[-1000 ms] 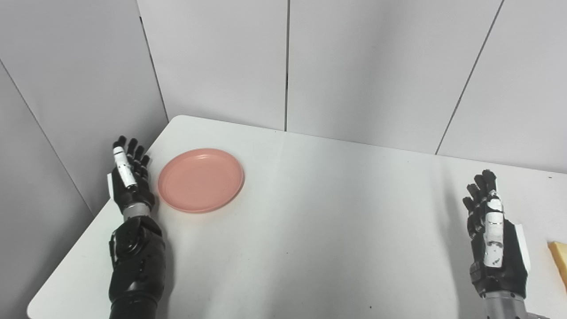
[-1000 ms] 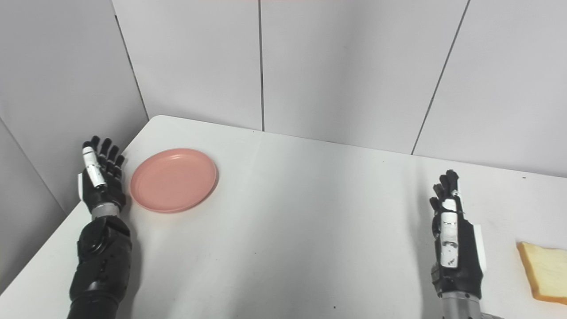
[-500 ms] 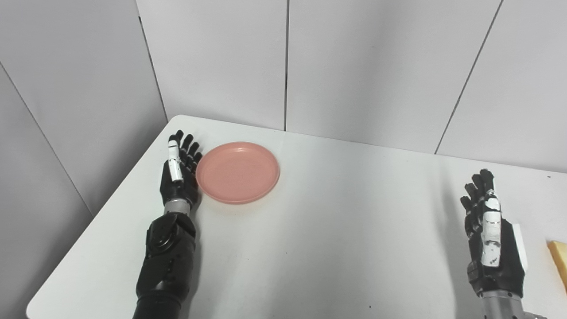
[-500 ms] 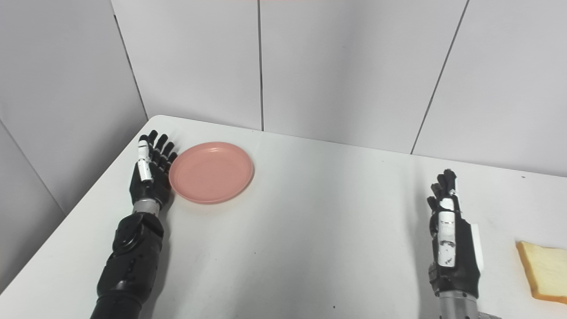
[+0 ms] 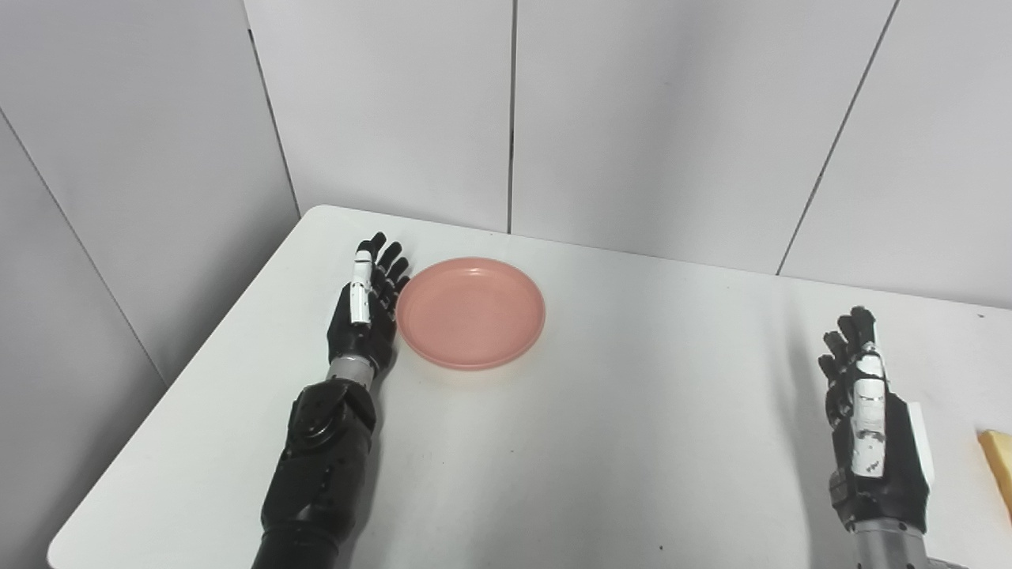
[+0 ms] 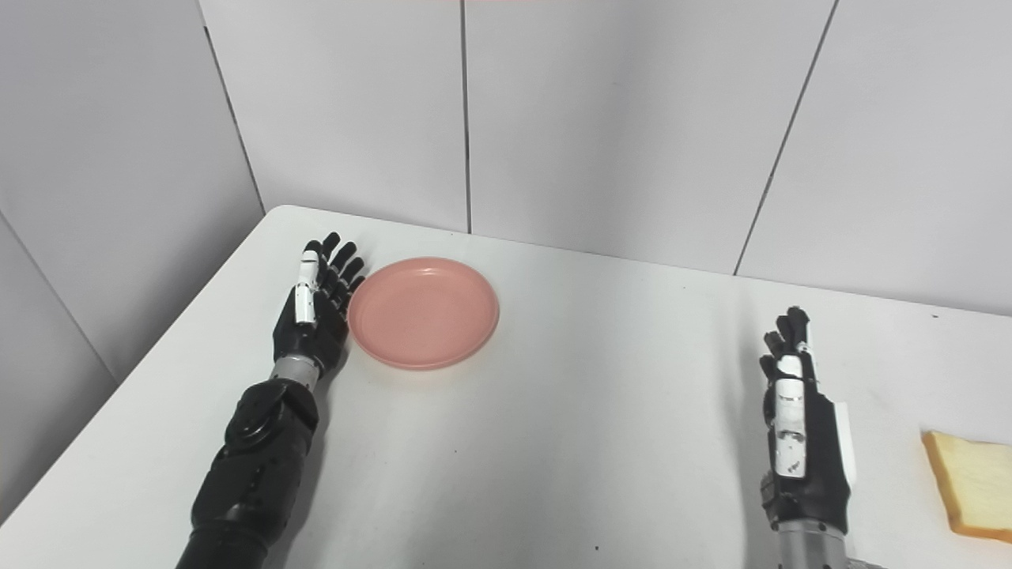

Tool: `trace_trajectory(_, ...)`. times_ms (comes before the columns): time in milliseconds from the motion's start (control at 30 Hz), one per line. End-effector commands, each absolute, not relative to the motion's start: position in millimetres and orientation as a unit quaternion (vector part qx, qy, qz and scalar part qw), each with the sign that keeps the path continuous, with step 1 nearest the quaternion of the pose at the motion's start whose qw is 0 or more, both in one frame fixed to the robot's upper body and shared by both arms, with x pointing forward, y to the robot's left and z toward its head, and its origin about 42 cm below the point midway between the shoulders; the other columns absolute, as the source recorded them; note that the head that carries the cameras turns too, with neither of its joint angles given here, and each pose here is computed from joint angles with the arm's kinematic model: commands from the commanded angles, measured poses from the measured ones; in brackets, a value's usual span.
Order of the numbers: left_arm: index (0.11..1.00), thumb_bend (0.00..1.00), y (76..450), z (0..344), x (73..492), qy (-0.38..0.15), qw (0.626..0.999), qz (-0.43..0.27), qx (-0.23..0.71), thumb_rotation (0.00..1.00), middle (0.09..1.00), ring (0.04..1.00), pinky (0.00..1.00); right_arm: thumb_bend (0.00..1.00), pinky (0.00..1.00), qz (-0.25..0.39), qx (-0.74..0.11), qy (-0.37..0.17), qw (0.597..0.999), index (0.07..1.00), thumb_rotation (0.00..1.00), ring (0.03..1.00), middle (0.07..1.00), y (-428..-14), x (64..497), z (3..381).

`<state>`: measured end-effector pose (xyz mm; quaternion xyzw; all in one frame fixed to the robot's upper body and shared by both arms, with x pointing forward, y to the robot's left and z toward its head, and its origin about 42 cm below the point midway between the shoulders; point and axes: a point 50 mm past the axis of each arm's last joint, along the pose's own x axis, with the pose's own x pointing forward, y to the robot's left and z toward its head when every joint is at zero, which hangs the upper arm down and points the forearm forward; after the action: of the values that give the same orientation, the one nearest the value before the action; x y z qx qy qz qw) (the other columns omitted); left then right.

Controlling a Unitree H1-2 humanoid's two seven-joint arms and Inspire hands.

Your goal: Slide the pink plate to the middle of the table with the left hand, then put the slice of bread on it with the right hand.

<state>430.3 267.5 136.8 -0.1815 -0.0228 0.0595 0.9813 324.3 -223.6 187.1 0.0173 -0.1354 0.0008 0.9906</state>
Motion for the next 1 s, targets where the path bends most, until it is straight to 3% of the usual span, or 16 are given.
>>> trace_trajectory(0, 0.926, 0.47, 256.5, 133.6, 427.3, 0.004, 0.982, 0.049, -0.181, 0.99, 0.934, 0.937, 0.95, 0.41, 1.0, 0.003, 0.017, -0.178, 0.984, 0.992, 1.0, 0.98, 0.992, -219.4, 325.8, 199.2)
trace_trajectory(967, 0.941, 0.42, 158.9, 167.8, 394.5, 0.001, 0.983, -0.126, -0.134, 1.0, 0.944, 0.948, 0.95, 0.46, 0.96, 0.006, 0.019, -0.173, 0.985, 0.982, 1.0, 0.954, 0.972, -197.4, 322.3, 191.8)
